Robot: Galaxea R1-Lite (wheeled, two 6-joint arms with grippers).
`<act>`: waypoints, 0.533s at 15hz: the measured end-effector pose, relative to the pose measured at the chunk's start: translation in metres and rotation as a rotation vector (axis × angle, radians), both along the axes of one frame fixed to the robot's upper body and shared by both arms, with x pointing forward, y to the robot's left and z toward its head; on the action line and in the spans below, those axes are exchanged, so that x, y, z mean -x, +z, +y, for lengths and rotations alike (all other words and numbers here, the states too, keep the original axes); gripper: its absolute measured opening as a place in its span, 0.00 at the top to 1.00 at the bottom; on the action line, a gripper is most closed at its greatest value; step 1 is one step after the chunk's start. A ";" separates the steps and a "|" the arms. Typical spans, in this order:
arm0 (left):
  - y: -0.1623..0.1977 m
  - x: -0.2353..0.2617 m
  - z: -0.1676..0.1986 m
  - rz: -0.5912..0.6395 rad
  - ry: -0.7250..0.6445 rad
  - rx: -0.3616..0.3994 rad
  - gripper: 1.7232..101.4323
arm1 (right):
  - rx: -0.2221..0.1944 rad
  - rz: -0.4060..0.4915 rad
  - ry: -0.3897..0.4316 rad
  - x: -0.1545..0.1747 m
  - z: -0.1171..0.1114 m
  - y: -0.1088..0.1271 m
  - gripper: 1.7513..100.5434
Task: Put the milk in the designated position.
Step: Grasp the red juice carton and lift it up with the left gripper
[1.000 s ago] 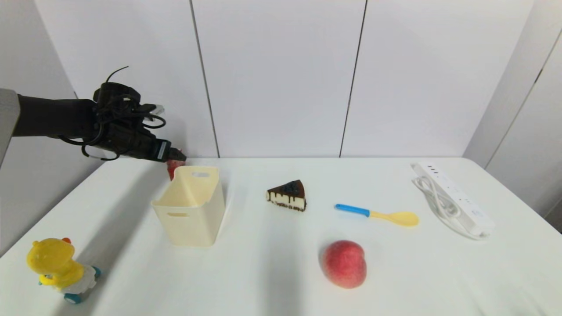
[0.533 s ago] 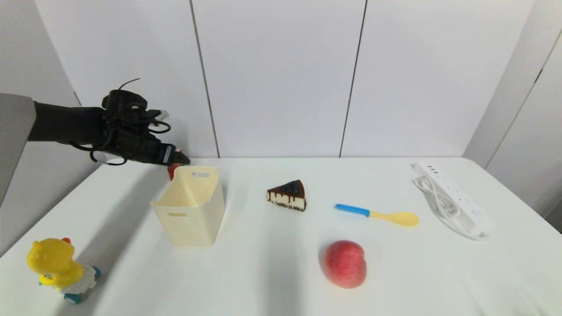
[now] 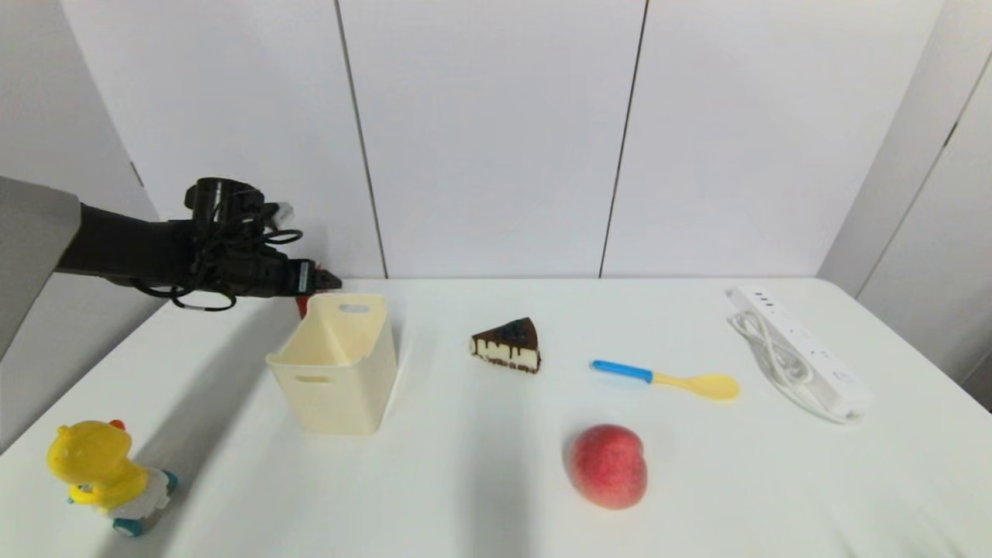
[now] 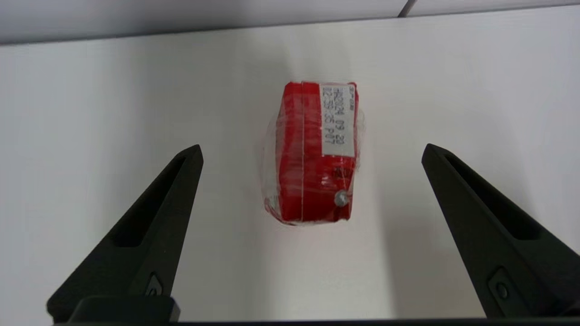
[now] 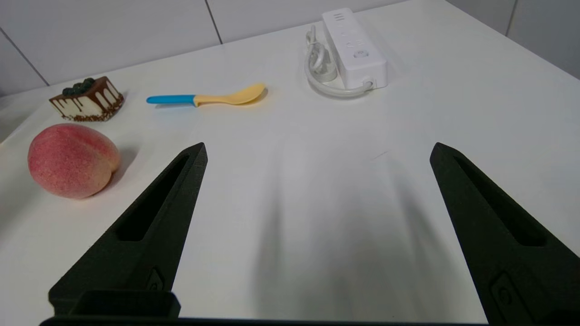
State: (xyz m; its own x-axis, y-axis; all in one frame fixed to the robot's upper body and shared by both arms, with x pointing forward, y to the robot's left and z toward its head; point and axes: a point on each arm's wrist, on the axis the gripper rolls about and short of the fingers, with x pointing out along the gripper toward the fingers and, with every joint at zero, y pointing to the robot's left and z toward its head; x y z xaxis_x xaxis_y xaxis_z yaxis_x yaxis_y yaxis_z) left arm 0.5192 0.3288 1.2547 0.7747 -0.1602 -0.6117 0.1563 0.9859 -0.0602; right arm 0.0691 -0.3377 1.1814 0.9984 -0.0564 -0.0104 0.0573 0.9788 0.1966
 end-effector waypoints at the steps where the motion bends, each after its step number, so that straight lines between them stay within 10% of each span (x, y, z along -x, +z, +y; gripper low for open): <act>1: -0.003 0.002 0.000 -0.002 0.016 0.011 0.04 | 0.000 0.000 0.000 0.000 0.000 0.000 0.03; 8: -0.011 0.010 0.000 -0.048 0.094 0.026 0.04 | 0.000 0.000 0.000 0.000 0.000 0.000 0.03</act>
